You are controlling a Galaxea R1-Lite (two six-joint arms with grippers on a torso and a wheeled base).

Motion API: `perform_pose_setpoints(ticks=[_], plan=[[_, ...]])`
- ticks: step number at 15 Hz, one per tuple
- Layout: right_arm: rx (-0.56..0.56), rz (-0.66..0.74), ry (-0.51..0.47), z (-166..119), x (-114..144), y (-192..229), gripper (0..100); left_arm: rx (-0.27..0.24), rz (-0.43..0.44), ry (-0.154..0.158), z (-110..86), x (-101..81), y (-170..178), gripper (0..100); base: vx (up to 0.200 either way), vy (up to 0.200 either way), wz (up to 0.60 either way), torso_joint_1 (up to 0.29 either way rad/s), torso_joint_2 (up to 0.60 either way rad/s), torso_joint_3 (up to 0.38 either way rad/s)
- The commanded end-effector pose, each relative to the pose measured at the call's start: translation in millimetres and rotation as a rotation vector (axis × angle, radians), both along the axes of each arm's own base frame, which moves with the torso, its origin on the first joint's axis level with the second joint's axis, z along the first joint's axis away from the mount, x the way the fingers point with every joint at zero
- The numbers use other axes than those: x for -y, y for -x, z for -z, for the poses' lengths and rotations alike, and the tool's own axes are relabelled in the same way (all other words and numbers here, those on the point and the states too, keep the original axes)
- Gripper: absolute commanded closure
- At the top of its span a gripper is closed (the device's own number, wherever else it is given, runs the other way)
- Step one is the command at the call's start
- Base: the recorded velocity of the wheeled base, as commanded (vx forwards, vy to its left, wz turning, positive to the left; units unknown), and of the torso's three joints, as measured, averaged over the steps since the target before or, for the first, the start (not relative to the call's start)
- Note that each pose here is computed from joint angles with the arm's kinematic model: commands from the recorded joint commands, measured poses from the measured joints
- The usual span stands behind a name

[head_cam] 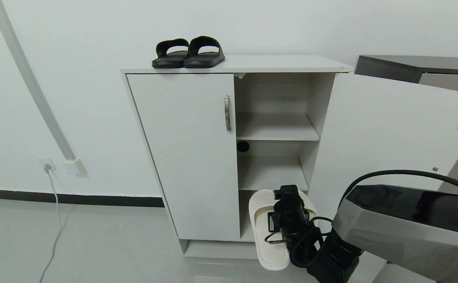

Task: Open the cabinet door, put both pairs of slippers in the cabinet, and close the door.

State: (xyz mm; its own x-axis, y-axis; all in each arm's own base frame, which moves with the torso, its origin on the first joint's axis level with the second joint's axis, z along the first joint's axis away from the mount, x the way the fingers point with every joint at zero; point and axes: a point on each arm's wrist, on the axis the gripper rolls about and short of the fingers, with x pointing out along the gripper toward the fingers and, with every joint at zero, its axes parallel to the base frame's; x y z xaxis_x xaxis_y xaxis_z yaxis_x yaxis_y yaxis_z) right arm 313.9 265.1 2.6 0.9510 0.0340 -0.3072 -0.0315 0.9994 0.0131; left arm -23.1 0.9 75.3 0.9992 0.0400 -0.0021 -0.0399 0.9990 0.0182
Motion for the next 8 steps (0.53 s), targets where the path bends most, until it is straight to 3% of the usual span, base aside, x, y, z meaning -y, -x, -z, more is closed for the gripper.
perform_pose_setpoints(ticks=[1,8], plan=[[-0.008,0.001,0.007,6.1,-1.0,-1.2,100,-0.002,0.0,0.0,0.1,0.0,-0.1,100,0.0,0.0,0.0,0.002,0.01,-0.168],[0.03,0.009,-0.012,11.3,-6.2,-9.2,100,-0.002,-0.003,0.003,0.3,-0.1,-0.3,100,0.0,0.0,0.0,0.002,0.0,-0.184]])
